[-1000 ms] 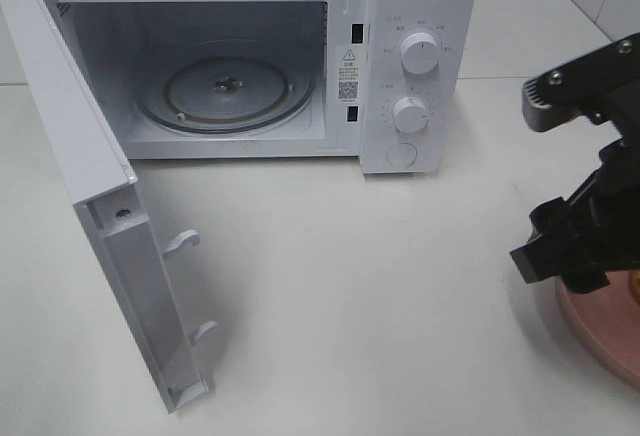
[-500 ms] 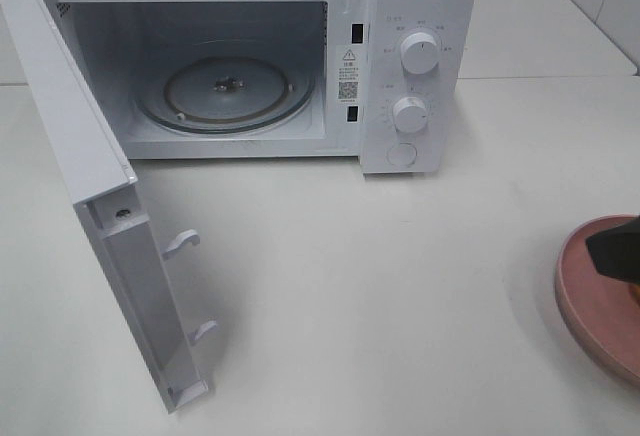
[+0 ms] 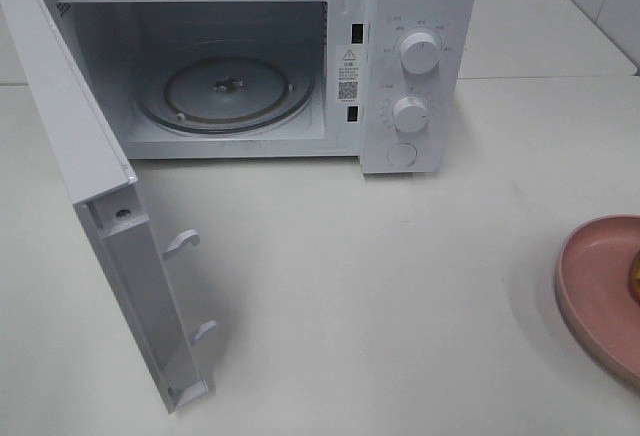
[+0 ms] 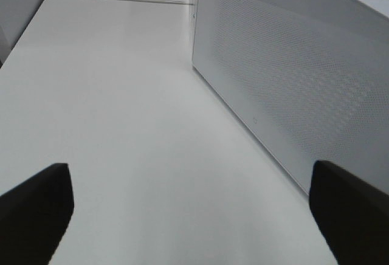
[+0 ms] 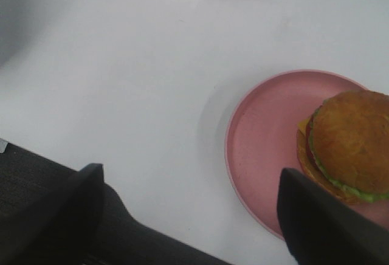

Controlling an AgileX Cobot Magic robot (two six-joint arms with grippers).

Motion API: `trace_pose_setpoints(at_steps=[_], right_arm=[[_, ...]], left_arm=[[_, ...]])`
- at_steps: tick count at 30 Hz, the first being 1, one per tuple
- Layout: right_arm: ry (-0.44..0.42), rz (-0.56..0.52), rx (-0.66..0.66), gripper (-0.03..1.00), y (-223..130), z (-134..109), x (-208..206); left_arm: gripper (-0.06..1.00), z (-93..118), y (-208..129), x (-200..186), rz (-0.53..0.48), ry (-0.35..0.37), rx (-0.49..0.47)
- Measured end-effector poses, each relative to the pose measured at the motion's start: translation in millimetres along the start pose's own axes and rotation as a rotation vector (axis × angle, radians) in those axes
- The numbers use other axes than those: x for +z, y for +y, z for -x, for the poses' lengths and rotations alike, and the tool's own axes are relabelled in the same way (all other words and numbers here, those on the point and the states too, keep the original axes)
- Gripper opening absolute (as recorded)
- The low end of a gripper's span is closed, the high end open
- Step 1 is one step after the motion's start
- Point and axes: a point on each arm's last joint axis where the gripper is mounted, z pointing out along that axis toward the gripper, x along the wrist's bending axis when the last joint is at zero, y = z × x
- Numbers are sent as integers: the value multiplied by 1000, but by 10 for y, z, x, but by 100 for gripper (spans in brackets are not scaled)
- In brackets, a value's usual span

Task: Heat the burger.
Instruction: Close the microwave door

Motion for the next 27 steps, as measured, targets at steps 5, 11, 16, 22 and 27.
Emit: trace_pose_setpoints(at_steps=[5,11,16,22,27], right_arm=[[-1,19,29,76,-165,94,-150],[-27,42,68,76,-234,145,-214],[-146,98,112,76,-314,209,-311],[-194,138,163,76,-462,174,-294],[-253,167,224,76,-618,156,-237]], left_arm=[[98,0,0,0,0,0,0],[98,0,0,0,0,0,0],[98,0,0,0,0,0,0],[98,0,0,0,0,0,0],[98,0,0,0,0,0,0]])
